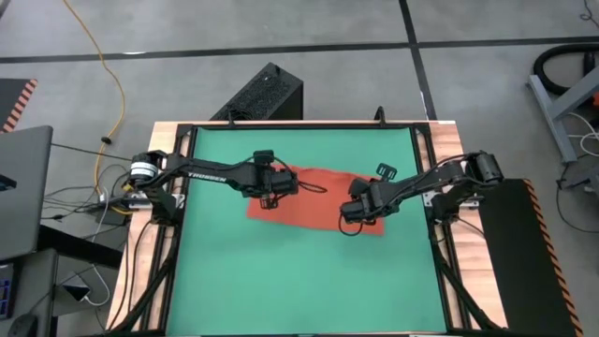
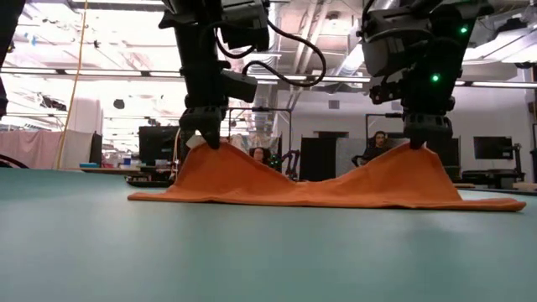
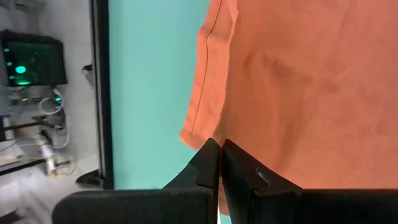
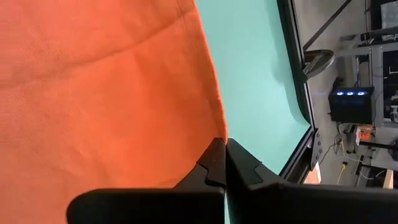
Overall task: Roll towel
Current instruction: Roll the orange microfiber towel
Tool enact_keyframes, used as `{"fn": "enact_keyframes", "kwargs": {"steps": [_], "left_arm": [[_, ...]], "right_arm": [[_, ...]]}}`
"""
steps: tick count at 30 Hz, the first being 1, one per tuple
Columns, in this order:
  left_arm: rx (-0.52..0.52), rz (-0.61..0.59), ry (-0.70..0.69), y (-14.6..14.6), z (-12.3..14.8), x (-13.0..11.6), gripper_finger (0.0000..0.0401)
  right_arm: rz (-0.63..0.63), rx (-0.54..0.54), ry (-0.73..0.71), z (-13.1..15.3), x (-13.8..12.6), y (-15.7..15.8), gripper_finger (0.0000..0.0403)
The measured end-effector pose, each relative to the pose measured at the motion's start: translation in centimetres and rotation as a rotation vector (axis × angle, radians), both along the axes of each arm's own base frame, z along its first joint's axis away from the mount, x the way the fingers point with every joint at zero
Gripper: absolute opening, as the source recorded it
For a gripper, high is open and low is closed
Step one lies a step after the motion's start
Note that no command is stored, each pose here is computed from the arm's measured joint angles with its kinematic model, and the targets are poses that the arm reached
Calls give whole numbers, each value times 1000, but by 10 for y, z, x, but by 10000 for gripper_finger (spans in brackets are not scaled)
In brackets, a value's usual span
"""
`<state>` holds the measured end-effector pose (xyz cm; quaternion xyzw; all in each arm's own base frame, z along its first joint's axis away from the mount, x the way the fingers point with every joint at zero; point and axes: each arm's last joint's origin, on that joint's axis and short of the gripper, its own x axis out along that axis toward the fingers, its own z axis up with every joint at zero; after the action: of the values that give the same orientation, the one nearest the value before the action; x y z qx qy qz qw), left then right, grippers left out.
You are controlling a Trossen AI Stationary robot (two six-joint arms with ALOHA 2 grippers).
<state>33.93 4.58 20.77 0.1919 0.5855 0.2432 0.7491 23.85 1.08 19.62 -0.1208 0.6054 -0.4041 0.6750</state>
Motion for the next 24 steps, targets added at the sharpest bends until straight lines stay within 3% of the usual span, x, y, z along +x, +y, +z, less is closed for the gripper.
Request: {"fn": "enact_keyframes", "kwargs": {"steps": [5,15,24], "left_arm": [[-7,32,-9,10,0,-1,0],[-36,126,-20,20,-1,-6,3],[-33,111,0,22,-1,-7,63]], "right_arm": [[-1,-8,-7,0,0,-1,24],[-64,12,-36,-1,3,-14,118],[-72,-12,-43,0,4,-17,174]]}}
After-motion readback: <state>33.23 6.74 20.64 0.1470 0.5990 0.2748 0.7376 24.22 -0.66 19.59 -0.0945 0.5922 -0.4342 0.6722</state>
